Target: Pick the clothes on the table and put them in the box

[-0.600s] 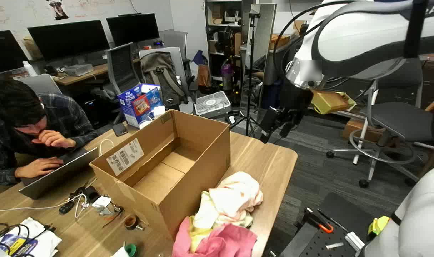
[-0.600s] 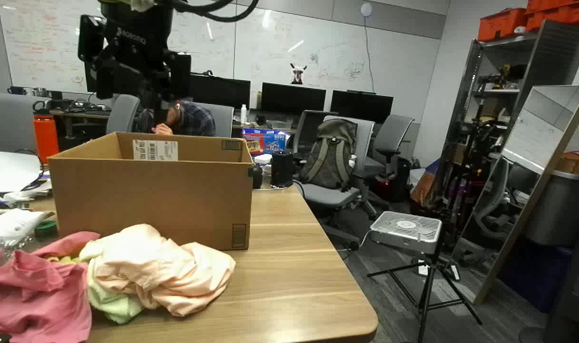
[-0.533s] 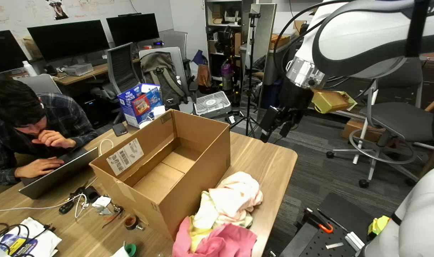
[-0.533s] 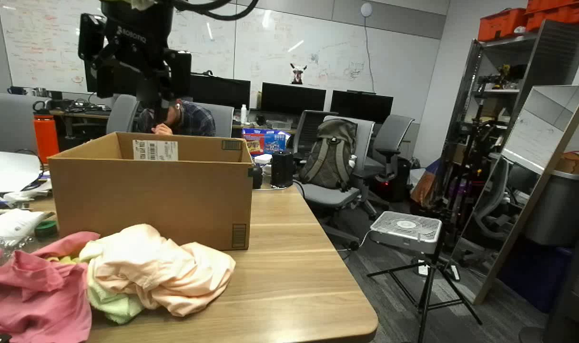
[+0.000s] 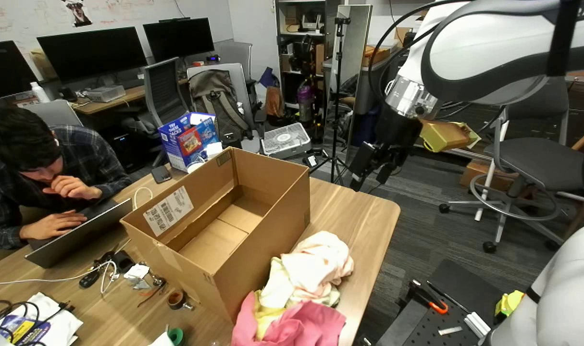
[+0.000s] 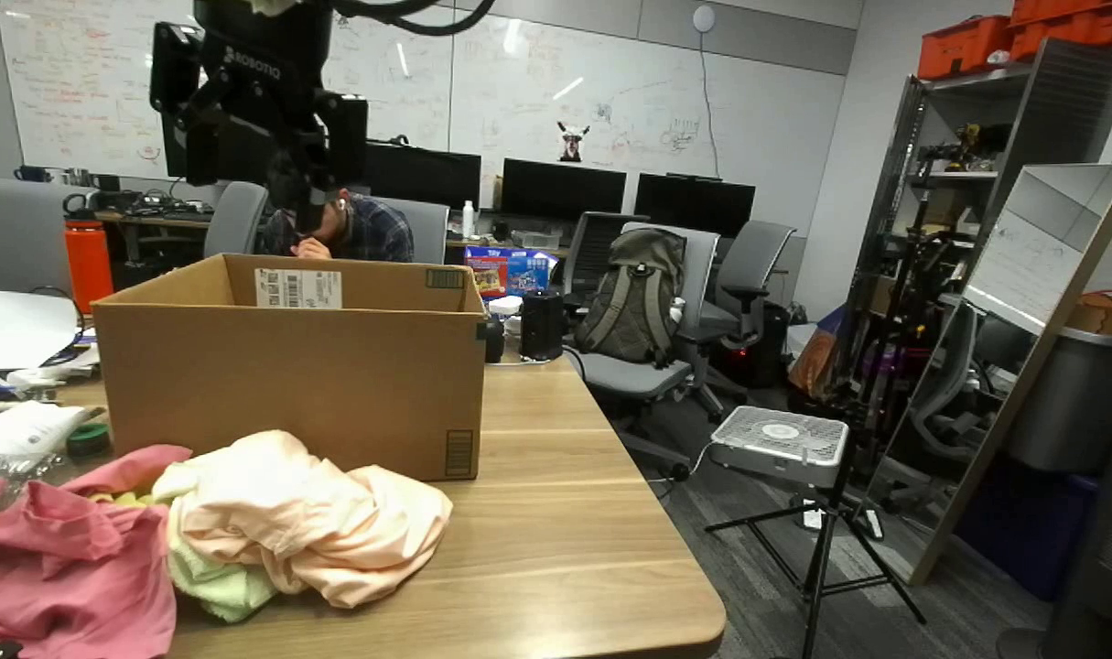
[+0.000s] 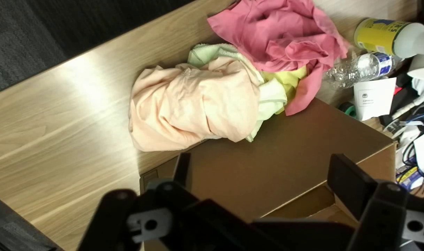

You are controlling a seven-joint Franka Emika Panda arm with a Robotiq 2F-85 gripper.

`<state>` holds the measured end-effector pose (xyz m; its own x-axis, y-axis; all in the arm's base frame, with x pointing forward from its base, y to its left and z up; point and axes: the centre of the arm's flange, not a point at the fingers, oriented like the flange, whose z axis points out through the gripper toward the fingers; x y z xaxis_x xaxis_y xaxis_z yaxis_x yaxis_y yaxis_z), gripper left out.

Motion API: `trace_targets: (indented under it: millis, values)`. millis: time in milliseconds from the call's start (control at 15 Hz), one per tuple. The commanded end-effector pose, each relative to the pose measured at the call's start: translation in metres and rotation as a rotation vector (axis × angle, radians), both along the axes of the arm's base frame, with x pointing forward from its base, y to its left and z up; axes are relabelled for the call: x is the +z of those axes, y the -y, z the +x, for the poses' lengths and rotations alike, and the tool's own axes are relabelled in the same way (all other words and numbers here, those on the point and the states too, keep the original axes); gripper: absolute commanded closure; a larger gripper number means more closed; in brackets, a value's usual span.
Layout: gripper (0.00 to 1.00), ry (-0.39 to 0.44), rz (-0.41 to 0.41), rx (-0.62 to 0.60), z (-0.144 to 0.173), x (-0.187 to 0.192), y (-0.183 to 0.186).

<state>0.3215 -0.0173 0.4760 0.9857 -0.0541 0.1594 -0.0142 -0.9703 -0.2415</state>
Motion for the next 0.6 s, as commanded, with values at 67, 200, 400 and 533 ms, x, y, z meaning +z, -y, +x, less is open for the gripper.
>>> trace_targets:
  millis: [67, 200, 400, 533]
  values:
    - [0.0, 0.0, 0.0, 0.0, 0.0, 0.0, 0.0]
    - [0.0, -0.001, -0.008, 0.01, -0.001, -0.002, -0.003]
    - [0.0, 0.002, -0.074, 0.07, -0.005, -0.02, -0.023]
    - [0.0, -0.003, -0.134, 0.125, -0.01, -0.035, -0.038]
